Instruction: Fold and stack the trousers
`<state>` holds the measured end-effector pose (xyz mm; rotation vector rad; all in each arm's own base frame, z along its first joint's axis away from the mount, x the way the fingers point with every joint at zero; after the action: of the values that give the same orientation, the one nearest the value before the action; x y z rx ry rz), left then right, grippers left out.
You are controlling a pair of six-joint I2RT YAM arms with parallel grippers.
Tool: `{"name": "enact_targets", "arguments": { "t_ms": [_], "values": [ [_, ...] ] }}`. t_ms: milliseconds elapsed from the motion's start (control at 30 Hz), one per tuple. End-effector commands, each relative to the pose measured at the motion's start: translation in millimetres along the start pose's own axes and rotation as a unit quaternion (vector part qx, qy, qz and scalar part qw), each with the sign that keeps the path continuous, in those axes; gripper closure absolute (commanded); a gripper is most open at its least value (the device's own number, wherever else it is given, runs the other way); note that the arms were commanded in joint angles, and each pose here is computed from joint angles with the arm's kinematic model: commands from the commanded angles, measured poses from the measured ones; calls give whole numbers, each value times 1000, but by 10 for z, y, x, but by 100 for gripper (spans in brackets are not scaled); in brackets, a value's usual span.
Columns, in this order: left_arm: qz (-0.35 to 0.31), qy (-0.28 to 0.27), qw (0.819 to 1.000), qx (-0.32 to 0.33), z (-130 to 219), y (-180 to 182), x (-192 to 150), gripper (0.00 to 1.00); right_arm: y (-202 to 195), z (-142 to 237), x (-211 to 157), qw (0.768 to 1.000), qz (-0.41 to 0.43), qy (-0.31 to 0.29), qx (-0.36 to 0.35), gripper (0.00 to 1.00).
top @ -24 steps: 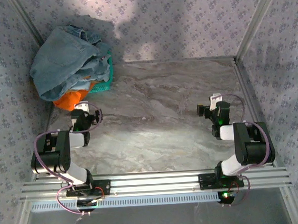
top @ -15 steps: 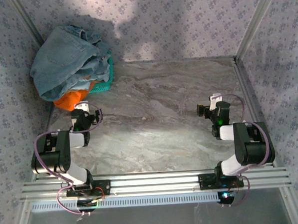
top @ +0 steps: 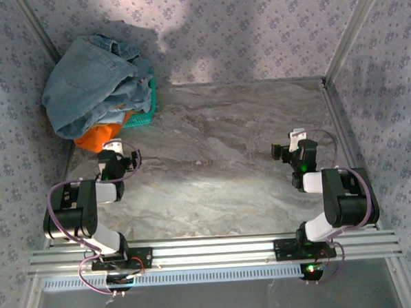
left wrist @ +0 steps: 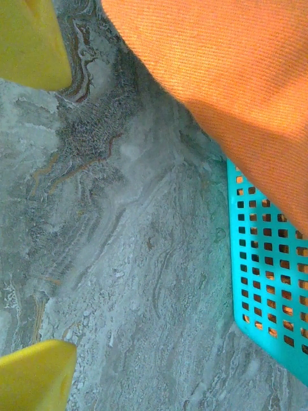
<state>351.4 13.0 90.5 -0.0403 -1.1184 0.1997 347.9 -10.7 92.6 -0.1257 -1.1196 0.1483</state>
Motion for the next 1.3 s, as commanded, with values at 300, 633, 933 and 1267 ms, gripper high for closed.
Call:
{"name": "enact_targets", "arguments": {
  "t_ms": [300,633,933,1267],
  "values": [
    [-7,-29,1000,-9,-30,-55,160,0,-35,-37,89,1000,-12,-14,-4,0],
    [11,-22,999,22,22,18,355,0,-176,-9,186,997,-21,13,-74,0],
    [-11,-75,996,-53,1011,-479,1544,0,-62,626,1383,997,-40,-26,-65,0],
    [313,-54,946,-69,1733,-370,2197,1,-158,1088,1744,933,-352,27,75,15]
  ]
}}
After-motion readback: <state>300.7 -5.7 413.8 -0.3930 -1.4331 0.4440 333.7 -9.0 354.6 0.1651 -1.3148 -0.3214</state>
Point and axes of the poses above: each hand's point on the last joint's axis, 136 mm out from that joint toward the fingers, its own z axis back along the fingers, its own y axis along the line the jaws close on, x = y × z, the point moved 4 cm from there along z, back along the fingers, and after that the axes turned 8 degrees about z, right-handed, at the moved point
